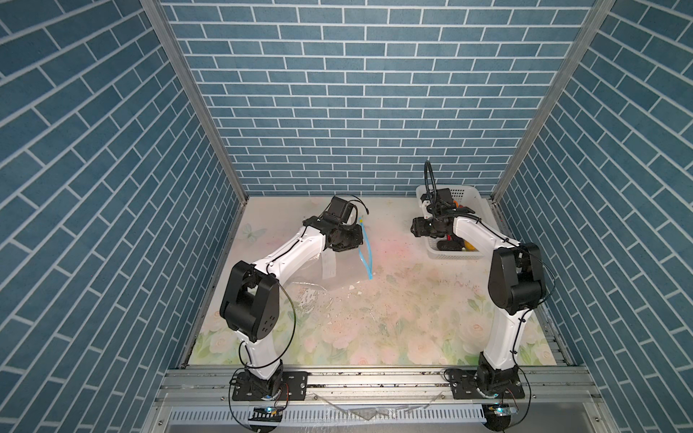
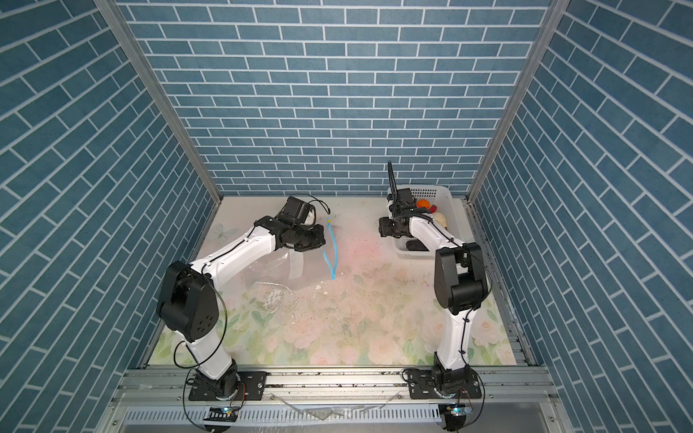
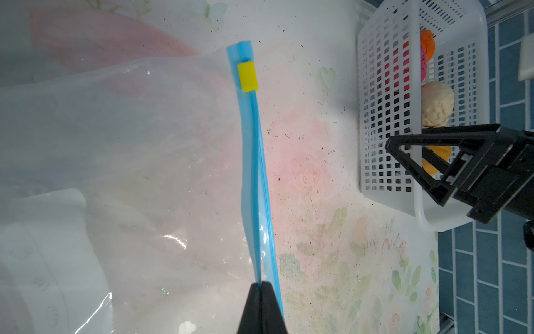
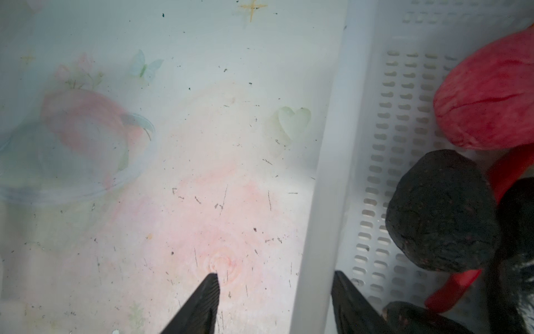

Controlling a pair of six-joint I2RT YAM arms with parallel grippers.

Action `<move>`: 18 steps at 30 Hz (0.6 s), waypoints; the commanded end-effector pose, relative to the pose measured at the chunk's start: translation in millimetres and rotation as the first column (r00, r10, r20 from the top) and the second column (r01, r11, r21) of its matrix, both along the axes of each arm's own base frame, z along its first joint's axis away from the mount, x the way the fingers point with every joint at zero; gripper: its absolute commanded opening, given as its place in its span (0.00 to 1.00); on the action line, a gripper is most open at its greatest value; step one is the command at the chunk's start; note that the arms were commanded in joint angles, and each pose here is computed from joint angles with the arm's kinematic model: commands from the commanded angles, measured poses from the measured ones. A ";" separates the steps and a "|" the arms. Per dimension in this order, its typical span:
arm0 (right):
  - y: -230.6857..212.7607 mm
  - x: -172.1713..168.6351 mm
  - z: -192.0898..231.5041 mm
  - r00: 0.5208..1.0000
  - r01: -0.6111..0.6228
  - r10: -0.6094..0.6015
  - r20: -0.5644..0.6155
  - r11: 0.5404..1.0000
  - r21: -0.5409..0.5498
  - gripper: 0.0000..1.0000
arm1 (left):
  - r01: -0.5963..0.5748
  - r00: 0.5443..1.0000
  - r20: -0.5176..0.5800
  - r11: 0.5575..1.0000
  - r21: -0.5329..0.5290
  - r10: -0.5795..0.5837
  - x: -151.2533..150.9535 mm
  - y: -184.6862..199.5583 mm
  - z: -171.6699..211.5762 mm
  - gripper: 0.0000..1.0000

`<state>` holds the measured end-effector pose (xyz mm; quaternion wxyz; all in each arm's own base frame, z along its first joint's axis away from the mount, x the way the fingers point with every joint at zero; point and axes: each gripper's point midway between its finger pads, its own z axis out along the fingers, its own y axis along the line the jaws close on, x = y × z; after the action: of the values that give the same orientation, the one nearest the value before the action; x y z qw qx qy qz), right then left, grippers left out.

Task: Place the food in the zip-top bag and seal the zipper
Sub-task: 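Lower the right gripper into the basket and grasp the pink round food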

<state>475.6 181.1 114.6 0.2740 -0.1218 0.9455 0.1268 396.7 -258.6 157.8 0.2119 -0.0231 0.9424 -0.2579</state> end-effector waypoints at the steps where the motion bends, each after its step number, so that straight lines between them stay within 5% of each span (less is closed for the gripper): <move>1: 19.5 -8.2 4.7 0.999 -0.036 0.037 -0.021 0.998 0.045 0.57 | 0.013 1.000 -0.001 1.000 -0.009 -0.013 -1.0 -6.3 0.4 0.02; 18: 41.3 -17.5 12.0 0.996 -0.091 0.092 -0.006 0.995 0.048 0.55 | 0.020 1.000 0.000 1.000 -0.019 -0.020 -1.8 -9.0 0.8 0.02</move>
<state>462.2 212.7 115.2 0.2665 -0.1501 0.9406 0.1475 396.2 -261.8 159.2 0.2116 -0.0198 0.9408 -0.2641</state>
